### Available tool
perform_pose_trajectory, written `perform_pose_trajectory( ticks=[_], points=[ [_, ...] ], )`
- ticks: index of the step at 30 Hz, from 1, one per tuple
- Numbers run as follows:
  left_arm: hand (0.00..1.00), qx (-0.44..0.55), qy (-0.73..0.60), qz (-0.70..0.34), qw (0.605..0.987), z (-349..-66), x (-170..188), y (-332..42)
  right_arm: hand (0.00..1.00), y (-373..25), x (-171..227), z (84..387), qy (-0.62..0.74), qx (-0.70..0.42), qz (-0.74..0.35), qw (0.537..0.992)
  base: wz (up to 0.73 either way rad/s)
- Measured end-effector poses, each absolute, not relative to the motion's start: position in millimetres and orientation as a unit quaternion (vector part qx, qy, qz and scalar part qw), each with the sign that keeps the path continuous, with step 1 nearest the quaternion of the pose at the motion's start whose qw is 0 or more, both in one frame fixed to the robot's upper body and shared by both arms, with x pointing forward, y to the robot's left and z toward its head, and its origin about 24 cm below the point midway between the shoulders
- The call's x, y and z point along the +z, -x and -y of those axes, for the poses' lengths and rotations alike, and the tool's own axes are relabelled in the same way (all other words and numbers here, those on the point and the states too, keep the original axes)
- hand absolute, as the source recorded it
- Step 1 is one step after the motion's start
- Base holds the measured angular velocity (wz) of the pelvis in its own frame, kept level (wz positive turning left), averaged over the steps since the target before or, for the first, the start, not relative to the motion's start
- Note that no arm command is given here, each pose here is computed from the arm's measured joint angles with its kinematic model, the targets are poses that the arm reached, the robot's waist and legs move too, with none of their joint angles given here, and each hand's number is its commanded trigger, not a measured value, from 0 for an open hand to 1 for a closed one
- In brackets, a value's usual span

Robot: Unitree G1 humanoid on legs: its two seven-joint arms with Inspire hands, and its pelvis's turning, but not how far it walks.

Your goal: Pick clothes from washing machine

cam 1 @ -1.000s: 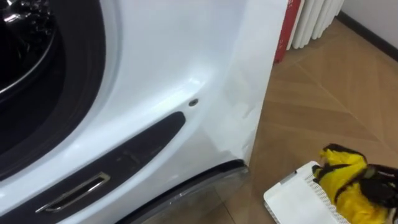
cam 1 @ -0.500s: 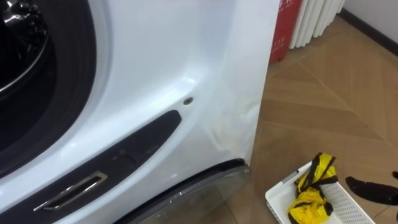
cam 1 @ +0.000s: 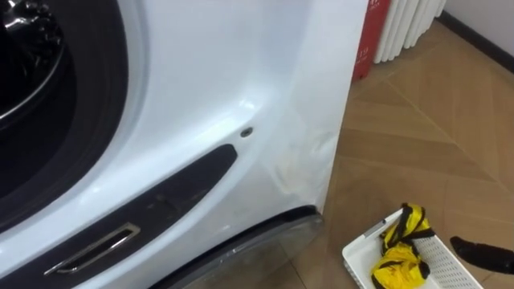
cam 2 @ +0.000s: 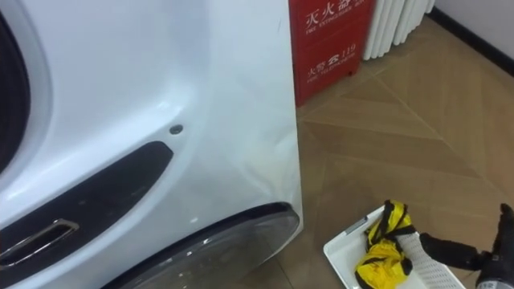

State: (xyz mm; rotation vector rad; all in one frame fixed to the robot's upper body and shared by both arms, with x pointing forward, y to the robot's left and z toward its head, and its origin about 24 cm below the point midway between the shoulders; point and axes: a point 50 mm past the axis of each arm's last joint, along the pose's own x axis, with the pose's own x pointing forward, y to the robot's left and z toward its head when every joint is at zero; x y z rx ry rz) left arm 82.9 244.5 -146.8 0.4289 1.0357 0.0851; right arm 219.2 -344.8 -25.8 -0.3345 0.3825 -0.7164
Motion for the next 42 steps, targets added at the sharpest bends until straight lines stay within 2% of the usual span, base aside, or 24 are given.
perform_pose_trajectory(
  ticks=[4,12,14,20,24,35,42],
  points=[
    [0.0,0.038,-0.203,-0.492,0.846,-244.2,-147.2,-80.9,0.0,-209.3,-32.9,345.0,0.191,-0.333,-0.202,0.901,0.1],
    [0.0,0.042,-0.2,-0.512,0.834,-249.7,-149.9,-68.0,0.0,-152.2,-82.6,339.4,0.219,-0.278,-0.335,0.873,0.21],
    [0.0,0.046,-0.202,-0.518,0.83,-250.7,-150.8,-64.5,0.0,-123.9,-101.5,331.4,0.209,-0.254,-0.392,0.859,0.38],
    [0.0,0.055,-0.197,-0.548,0.811,-247.9,-155.7,-52.0,0.0,-89.8,-138.7,290.0,0.146,-0.188,-0.496,0.835,0.29],
    [0.0,0.064,-0.19,-0.563,0.802,-247.0,-157.9,-46.9,0.0,-73.7,-150.0,272.1,0.105,-0.155,-0.531,0.826,0.36],
    [0.0,0.063,-0.173,-0.581,0.793,-241.1,-161.3,-40.1,0.0,-64.5,-161.3,243.9,0.069,-0.092,-0.567,0.816,0.21],
    [0.0,0.061,-0.159,-0.586,0.792,-238.1,-162.5,-39.8,0.0,-65.3,-162.0,241.6,0.07,-0.082,-0.571,0.814,0.12]
  ],
)
